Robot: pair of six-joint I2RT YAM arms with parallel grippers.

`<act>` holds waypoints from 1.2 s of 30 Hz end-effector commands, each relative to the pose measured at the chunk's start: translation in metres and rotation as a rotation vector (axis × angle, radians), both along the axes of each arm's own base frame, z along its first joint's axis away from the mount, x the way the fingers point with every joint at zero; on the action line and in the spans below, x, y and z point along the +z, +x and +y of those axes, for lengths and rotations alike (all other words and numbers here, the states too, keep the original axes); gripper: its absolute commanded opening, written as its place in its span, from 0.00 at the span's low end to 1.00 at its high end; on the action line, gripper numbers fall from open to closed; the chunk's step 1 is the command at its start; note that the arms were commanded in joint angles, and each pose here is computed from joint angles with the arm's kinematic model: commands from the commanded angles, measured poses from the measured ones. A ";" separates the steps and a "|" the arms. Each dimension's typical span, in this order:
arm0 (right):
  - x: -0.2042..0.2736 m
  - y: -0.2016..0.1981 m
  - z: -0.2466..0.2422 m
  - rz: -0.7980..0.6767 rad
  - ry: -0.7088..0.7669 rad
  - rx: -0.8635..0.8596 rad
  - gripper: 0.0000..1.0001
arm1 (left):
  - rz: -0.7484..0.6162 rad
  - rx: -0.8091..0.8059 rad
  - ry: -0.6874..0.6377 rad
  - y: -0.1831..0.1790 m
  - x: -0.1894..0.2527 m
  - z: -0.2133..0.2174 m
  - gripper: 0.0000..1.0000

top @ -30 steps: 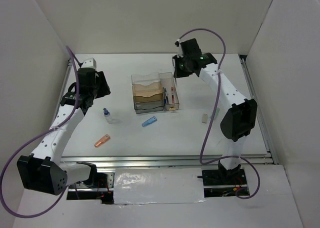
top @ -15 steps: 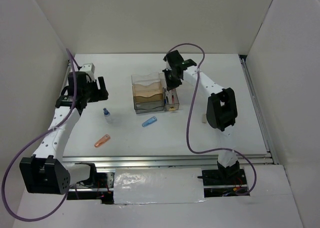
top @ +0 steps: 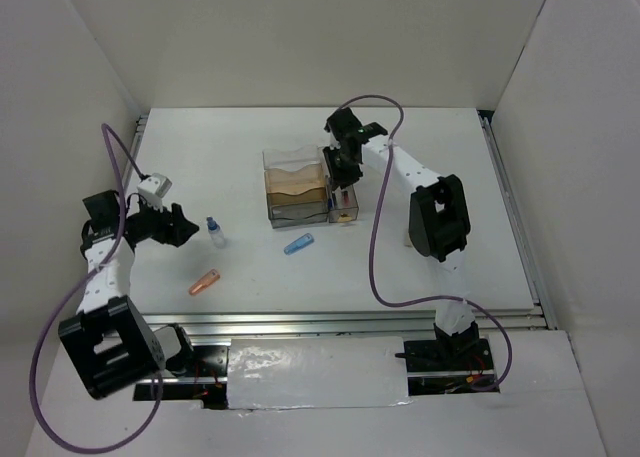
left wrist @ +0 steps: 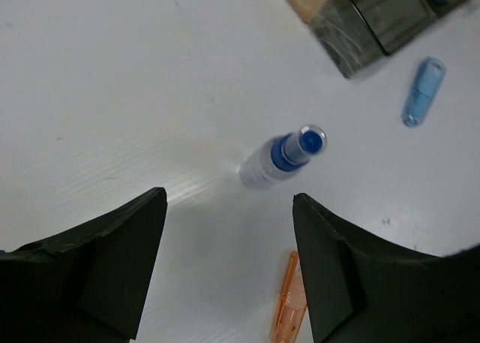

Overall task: Sort the stationery into containers
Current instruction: Place the stationery into the container, then grab a piece of stationery with the left arm

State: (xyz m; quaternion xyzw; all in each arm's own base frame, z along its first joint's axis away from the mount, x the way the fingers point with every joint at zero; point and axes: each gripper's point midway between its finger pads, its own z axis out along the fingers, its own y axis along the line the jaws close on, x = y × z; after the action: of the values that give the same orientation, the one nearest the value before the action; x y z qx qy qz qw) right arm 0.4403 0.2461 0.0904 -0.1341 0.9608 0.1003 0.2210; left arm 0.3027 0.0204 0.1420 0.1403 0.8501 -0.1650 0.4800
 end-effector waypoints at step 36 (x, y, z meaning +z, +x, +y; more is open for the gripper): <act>0.045 -0.020 -0.023 -0.018 0.015 -0.028 0.35 | -0.140 -0.534 -0.279 0.003 -0.032 -0.027 0.89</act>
State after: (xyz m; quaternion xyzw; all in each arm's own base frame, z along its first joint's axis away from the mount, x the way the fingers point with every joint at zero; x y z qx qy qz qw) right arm 0.4302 0.2216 0.1036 -0.1170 0.9658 0.0960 0.2106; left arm 0.2861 -0.0159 0.0939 0.3118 0.7149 -0.4098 0.4729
